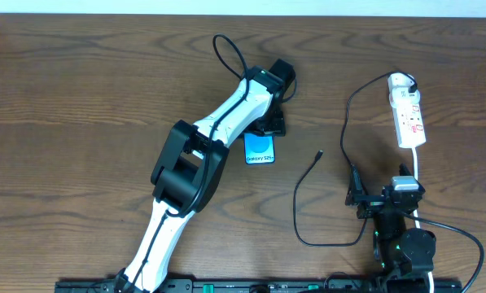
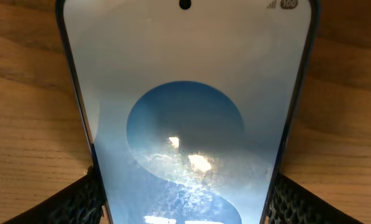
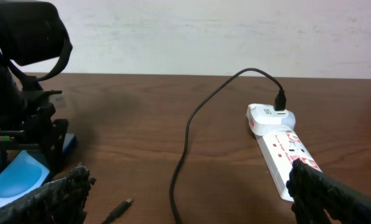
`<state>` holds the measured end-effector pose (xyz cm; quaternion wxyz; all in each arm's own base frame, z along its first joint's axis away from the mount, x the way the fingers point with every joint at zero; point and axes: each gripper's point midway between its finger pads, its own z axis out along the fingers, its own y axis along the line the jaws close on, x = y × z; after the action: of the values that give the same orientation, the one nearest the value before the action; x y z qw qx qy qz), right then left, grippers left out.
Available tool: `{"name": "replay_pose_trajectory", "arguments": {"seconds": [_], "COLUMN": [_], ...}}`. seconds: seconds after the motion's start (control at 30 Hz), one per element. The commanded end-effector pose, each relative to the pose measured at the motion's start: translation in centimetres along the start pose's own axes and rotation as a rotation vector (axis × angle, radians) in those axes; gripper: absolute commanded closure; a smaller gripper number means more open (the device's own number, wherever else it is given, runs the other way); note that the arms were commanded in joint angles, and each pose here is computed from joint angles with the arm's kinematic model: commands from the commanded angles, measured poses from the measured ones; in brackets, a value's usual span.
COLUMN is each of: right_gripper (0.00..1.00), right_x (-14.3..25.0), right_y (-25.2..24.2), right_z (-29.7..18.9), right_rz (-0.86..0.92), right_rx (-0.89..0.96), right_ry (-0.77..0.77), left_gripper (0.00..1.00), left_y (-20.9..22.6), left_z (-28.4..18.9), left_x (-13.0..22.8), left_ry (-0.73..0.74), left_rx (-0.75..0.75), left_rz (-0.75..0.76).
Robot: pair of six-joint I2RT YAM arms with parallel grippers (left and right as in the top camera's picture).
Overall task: Plug charger to phone and switch on socket
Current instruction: 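Lift the phone with the left gripper and tilt it upright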
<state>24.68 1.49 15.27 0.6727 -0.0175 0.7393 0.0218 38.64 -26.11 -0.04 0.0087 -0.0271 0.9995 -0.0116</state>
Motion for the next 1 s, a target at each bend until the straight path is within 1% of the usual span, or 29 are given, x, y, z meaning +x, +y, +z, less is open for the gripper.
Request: {"name": "replay_pose_trajectory", "arguments": {"seconds": [0.0, 0.23, 0.33, 0.37, 0.43, 0.47, 0.5, 0.63, 0.83, 0.97], "right_gripper": [0.01, 0.01, 0.01, 0.01, 0.01, 0.01, 0.01, 0.01, 0.01, 0.01], "right_x": [0.1, 0.1, 0.1, 0.1, 0.1, 0.1, 0.1, 0.1, 0.1, 0.1], "right_y": [-0.2, -0.2, -0.2, -0.2, -0.2, -0.2, -0.2, -0.2, -0.2, -0.2], "right_z": [0.0, 0.0, 0.0, 0.0, 0.0, 0.0, 0.0, 0.0, 0.0, 0.0], "right_rz": [-0.011, -0.011, -0.011, -0.011, -0.011, -0.011, -0.011, -0.011, -0.011, -0.011], "right_rx": [0.007, 0.007, 0.007, 0.007, 0.007, 0.007, 0.007, 0.007, 0.007, 0.007], "right_ry": [0.002, 0.002, 0.002, 0.002, 0.002, 0.002, 0.002, 0.002, 0.002, 0.002], "left_gripper": [0.02, 0.01, 0.03, 0.05, 0.07, 0.11, 0.17, 0.24, 0.25, 0.25], "left_y": [1.0, 1.1, 1.1, 1.2, 1.3, 1.4, 1.5, 1.5, 1.3, 0.9], "left_z": [1.2, 1.2, 1.3, 1.4, 1.6, 1.7, 1.7, 1.7, 1.1, -1.1], "left_x": [0.5, 0.5, 0.6, 0.8, 0.9, 1.0, 1.1, 1.1, 0.6, 0.3], "left_ry": [0.006, 0.007, 0.01, 0.014, 0.019, 0.023, 0.025, 0.024, 0.011, -0.012], "left_rx": [-0.053, -0.054, -0.056, -0.059, -0.063, -0.065, -0.066, -0.066, -0.056, -0.018], "left_rz": [0.012, 0.013, 0.012, 0.012, 0.012, 0.012, 0.012, 0.012, 0.009, 0.005]}}
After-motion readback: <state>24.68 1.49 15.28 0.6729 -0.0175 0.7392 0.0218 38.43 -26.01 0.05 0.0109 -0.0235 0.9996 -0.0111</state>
